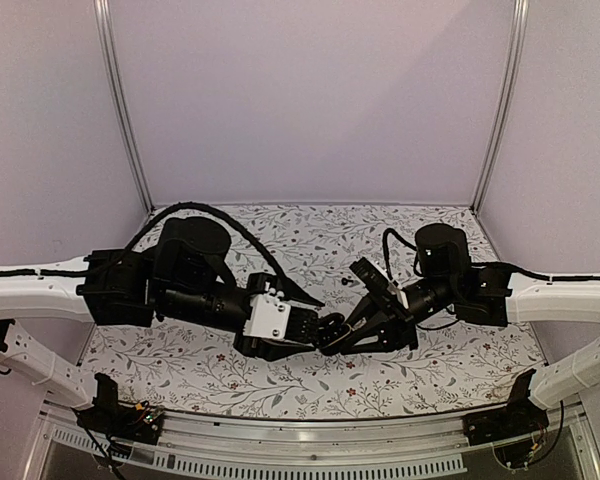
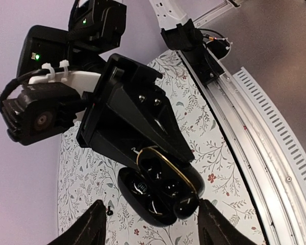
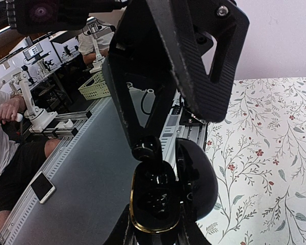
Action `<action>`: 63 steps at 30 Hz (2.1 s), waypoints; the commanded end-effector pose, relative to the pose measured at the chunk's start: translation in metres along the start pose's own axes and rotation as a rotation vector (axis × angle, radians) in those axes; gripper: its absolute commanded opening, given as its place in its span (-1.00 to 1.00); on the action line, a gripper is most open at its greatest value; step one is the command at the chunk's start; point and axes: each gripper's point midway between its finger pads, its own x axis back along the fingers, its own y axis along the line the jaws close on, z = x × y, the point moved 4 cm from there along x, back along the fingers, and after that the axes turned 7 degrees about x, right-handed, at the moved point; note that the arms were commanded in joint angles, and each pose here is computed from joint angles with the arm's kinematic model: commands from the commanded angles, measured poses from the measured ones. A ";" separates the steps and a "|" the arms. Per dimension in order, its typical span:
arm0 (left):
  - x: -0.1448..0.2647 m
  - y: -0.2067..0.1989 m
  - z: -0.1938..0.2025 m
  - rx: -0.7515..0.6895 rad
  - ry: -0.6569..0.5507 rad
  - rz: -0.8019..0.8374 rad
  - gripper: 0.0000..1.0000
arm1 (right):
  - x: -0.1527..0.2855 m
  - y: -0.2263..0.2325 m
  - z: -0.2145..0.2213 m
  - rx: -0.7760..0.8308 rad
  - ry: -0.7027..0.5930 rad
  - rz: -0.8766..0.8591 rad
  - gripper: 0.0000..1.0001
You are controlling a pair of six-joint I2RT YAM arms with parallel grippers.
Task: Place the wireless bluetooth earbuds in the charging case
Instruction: Adjust the left earbud in the left side groove of the charging case.
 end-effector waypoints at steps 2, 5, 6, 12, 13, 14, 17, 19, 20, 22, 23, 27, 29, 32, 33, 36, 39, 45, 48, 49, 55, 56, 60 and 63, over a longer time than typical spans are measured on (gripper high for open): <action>0.000 0.008 -0.005 0.002 -0.027 -0.021 0.20 | -0.002 0.003 -0.009 0.033 -0.012 -0.019 -1.00; -0.002 0.010 -0.002 0.006 -0.021 -0.024 0.19 | -0.003 0.003 -0.009 0.034 -0.009 -0.021 -1.00; -0.002 0.010 -0.001 0.008 -0.017 -0.025 0.19 | -0.003 0.003 -0.009 0.032 -0.007 -0.022 -1.00; -0.004 0.014 -0.003 0.017 -0.028 -0.037 0.18 | -0.006 0.004 -0.009 0.038 0.002 -0.020 -1.00; -0.005 0.015 -0.003 0.019 -0.027 -0.039 0.18 | -0.006 0.004 -0.009 0.039 0.003 -0.020 -1.00; -0.005 0.016 -0.003 0.020 -0.028 -0.040 0.17 | -0.007 0.004 -0.009 0.039 0.004 -0.020 -1.00; -0.007 0.018 -0.003 0.028 -0.022 -0.046 0.16 | -0.007 0.004 -0.009 0.041 0.005 -0.018 -1.00; -0.009 0.019 -0.003 0.032 -0.021 -0.053 0.15 | -0.007 0.004 -0.008 0.039 0.006 -0.018 -1.00; -0.009 0.021 -0.003 0.034 -0.020 -0.061 0.16 | -0.007 0.004 -0.008 0.040 0.007 -0.016 -1.00; -0.009 0.022 -0.003 0.036 -0.018 -0.068 0.16 | -0.007 0.003 -0.008 0.042 0.007 -0.012 -1.00; -0.010 0.023 -0.003 0.039 -0.017 -0.073 0.16 | -0.007 0.004 -0.008 0.042 0.007 -0.011 -1.00; -0.013 0.022 -0.001 0.050 -0.013 -0.067 0.16 | -0.007 0.005 -0.009 0.047 0.005 -0.012 -1.00; -0.013 0.022 -0.002 0.062 -0.019 -0.070 0.17 | -0.007 0.004 -0.008 0.046 0.006 -0.013 -1.00; -0.013 0.025 -0.005 0.082 -0.040 -0.074 0.18 | -0.007 0.004 -0.009 0.047 0.006 -0.011 -1.00; -0.012 0.026 -0.007 0.092 -0.049 -0.078 0.19 | -0.008 0.004 -0.009 0.048 0.006 -0.012 -1.00; -0.011 0.026 -0.009 0.105 -0.067 -0.062 0.21 | -0.008 0.005 -0.008 0.048 0.009 -0.010 -1.00; -0.009 0.023 -0.011 0.116 -0.082 -0.037 0.25 | -0.007 0.004 -0.008 0.049 0.008 -0.007 -1.00; 0.008 0.021 -0.016 0.138 -0.130 -0.026 0.41 | -0.006 0.005 -0.011 0.058 0.004 0.002 -1.00; 0.016 0.023 -0.015 0.163 -0.143 -0.035 0.48 | -0.006 0.005 -0.012 0.062 0.002 0.004 -1.00; 0.017 0.023 -0.013 0.172 -0.140 -0.038 0.50 | -0.006 0.005 -0.012 0.063 0.001 0.005 -1.00; 0.015 0.022 -0.006 0.206 -0.113 -0.025 0.52 | -0.005 0.005 -0.014 0.068 -0.002 0.009 -1.00; 0.014 0.021 -0.005 0.208 -0.110 -0.018 0.52 | -0.005 0.005 -0.014 0.069 -0.002 0.011 -1.00; 0.013 0.015 -0.004 0.198 -0.110 0.024 0.52 | -0.005 0.005 -0.015 0.067 0.000 0.014 -1.00; 0.014 0.009 -0.004 0.191 -0.116 0.060 0.52 | -0.005 0.004 -0.015 0.069 0.000 0.021 -1.00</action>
